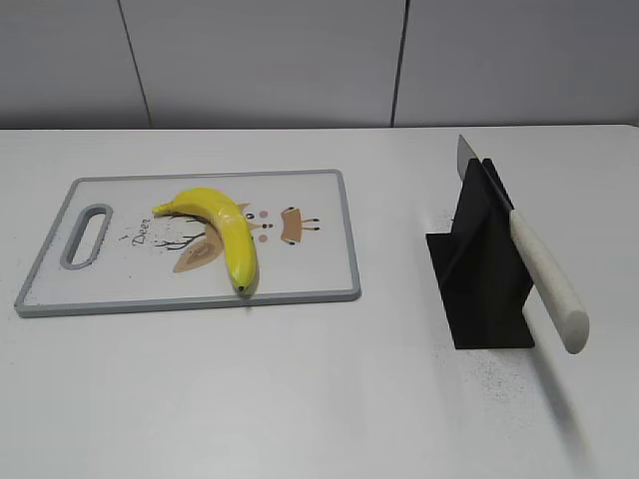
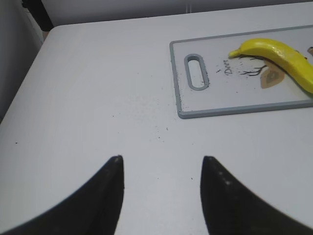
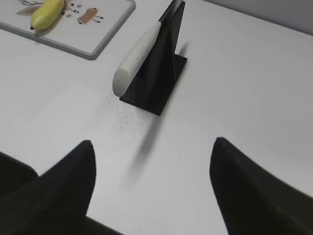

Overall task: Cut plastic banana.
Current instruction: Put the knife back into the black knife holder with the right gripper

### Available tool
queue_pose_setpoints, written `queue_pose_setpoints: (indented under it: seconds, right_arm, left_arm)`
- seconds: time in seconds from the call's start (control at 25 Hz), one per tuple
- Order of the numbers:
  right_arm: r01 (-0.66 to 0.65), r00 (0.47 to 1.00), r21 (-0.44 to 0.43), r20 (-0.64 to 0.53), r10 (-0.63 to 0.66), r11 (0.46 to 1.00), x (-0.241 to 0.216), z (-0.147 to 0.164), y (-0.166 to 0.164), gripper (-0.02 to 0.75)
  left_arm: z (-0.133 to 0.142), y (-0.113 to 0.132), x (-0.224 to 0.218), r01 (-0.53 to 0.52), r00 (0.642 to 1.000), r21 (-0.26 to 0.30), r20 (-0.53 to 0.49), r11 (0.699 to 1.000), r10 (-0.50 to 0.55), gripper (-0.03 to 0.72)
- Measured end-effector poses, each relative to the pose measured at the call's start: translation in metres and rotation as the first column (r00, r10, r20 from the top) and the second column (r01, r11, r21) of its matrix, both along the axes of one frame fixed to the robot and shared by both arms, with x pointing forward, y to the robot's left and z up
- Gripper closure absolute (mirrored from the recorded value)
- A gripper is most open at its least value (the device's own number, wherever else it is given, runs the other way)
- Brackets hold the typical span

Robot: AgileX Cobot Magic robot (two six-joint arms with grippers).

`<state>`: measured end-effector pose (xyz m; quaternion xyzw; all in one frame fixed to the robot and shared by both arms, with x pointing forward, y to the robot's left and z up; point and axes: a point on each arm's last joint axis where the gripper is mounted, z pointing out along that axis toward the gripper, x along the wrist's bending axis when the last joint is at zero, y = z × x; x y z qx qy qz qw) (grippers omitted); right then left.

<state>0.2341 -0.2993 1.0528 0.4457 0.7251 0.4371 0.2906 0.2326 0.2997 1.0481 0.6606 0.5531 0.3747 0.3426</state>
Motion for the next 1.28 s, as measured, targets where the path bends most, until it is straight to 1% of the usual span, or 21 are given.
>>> queue_pose_setpoints:
  seconds: [0.2,0.32,0.48,0.72,1.12,1.28]
  right_arm:
    - [0.002,1.0,0.003,0.007,-0.002,1.0,-0.0011,0.0,-0.0005,0.168]
    - [0.025,1.0,0.003,0.007,-0.025,1.0,-0.0011,0.0,-0.0004,0.169]
    - [0.112,0.994,0.003,0.007,-0.112,0.994,-0.0011,0.0,0.0001,0.169]
    - [0.249,0.968,0.003,0.007,-0.25,0.968,-0.0009,0.0,0.0009,0.17]
    - [0.261,0.965,0.004,0.007,-0.261,0.965,-0.0009,0.0,0.0011,0.17]
    - [0.252,0.968,0.018,0.001,-0.252,0.967,-0.0011,0.0,0.0023,0.17]
  left_arm:
    - [0.0,-0.0001,0.0,0.001,1.0,-0.001,0.0,1.0,-0.001,0.198]
    - [0.0,-0.0001,0.0,0.001,1.0,-0.001,0.0,1.0,-0.001,0.198]
    - [0.0,-0.0001,0.0,0.001,1.0,-0.001,0.0,1.0,-0.001,0.198]
    - [0.0,-0.0001,0.0,0.001,1.0,-0.001,0.0,1.0,-0.001,0.198]
    - [0.0,-0.0001,0.0,0.001,1.0,-0.001,0.0,1.0,-0.001,0.198]
    - [0.0,-0.0001,0.0,0.001,1.0,-0.001,0.0,1.0,-0.001,0.198]
